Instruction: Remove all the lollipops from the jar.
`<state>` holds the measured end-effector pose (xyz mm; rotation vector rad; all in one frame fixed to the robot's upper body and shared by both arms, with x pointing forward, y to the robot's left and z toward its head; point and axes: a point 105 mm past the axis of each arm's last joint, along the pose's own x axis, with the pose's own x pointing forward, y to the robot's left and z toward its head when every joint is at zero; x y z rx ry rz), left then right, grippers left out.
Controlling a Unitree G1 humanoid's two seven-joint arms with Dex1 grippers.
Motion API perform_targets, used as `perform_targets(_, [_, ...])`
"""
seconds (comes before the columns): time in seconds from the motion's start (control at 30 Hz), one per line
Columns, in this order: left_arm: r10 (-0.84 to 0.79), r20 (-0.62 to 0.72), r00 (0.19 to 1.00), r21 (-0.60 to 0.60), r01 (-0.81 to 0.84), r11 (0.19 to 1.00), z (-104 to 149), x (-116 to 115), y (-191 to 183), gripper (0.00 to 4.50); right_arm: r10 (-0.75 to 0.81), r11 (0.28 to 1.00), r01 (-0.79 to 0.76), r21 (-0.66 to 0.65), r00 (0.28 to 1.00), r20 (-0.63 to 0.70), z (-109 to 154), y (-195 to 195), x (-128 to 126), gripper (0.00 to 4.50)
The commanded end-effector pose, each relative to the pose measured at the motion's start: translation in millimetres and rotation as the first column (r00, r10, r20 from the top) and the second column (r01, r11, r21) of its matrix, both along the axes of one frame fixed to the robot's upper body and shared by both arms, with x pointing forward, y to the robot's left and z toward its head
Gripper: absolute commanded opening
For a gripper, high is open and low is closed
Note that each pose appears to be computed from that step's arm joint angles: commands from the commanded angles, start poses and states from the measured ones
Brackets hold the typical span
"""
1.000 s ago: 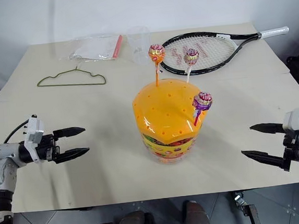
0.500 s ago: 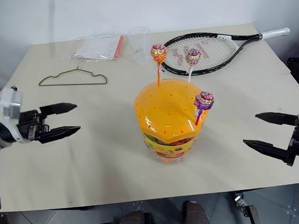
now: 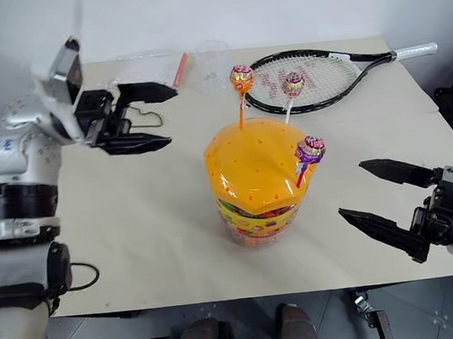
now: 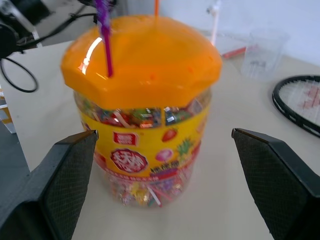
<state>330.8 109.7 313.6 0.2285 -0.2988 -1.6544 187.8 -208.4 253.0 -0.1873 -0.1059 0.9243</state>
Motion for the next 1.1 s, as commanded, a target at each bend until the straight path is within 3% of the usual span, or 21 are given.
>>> perform_targets(0.03, [-0.089, -0.002, 0.996, 0.014, 0.089, 0.996, 9, 0, -14, 4.5, 0.021, 1.0, -0.023, 0.016, 0.996, 0.086, 20, 8, -8, 4.48])
perform_targets(0.37, [-0.228, -0.009, 0.974, 0.068, 0.228, 0.971, 8, -3, -55, 4.5, 0.071, 0.987, -0.097, 0.13, 0.98, 0.188, 52, 33, -18, 4.48])
perform_targets(0.87, [-0.353, -0.048, 0.934, 0.055, 0.356, 0.933, 21, -21, -75, 4.5, -0.003, 0.995, -0.011, 0.097, 0.99, 0.138, 43, 27, -30, 4.48])
perform_targets(0.97, [-0.351, -0.054, 0.935, 0.087, 0.355, 0.931, 15, -21, -79, 3.87, -0.032, 0.995, 0.019, 0.095, 0.99, 0.138, 42, 23, -32, 4.5])
perform_targets(1.1, [-0.408, -0.032, 0.913, 0.034, 0.409, 0.912, 20, -28, -84, 2.65, -0.056, 0.995, 0.045, 0.087, 0.99, 0.128, 40, 20, -33, 4.5])
